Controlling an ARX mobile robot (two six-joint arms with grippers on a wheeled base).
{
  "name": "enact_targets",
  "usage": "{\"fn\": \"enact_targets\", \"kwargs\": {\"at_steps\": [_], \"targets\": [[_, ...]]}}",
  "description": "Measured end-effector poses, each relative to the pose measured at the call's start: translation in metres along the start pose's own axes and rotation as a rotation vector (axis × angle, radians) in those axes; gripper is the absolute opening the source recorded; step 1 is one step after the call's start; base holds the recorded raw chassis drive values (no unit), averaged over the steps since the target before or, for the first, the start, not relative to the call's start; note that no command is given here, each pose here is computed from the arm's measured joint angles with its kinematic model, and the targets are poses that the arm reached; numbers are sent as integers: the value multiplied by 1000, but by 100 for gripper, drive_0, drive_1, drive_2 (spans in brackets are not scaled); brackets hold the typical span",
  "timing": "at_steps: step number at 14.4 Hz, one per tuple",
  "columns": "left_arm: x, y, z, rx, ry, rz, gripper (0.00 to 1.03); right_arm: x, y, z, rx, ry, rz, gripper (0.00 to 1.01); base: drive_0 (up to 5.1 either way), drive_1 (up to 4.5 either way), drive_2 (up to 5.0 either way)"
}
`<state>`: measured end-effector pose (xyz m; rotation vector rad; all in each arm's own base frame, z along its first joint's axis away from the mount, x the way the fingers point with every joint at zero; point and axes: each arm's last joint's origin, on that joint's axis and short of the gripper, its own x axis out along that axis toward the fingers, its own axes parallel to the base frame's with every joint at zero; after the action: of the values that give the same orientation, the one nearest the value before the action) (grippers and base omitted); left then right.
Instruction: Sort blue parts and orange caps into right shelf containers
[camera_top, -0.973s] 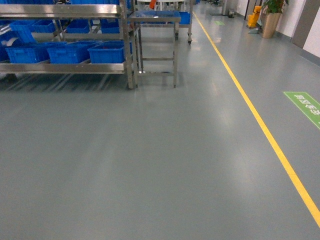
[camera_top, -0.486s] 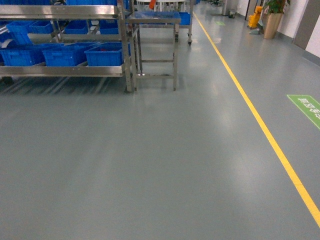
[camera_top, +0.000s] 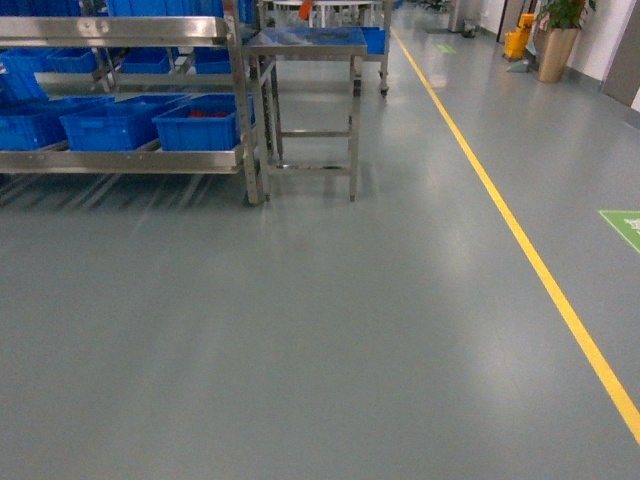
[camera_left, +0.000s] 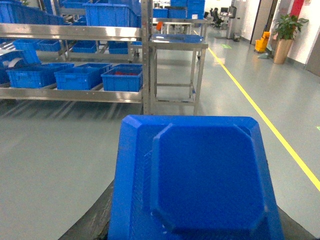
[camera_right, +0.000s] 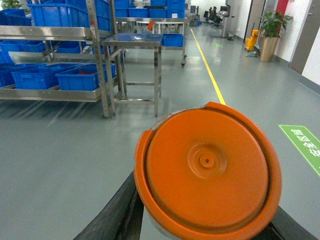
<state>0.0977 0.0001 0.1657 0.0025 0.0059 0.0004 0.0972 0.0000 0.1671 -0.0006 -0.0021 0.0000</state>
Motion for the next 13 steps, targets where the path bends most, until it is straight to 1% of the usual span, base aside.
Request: {"fn": "enact_targets", "kwargs": {"at_steps": [13], "targets": [[0, 0, 0, 0, -2, 0, 43, 0, 0, 0, 0, 1, 0, 42, -2, 411, -416]]}}
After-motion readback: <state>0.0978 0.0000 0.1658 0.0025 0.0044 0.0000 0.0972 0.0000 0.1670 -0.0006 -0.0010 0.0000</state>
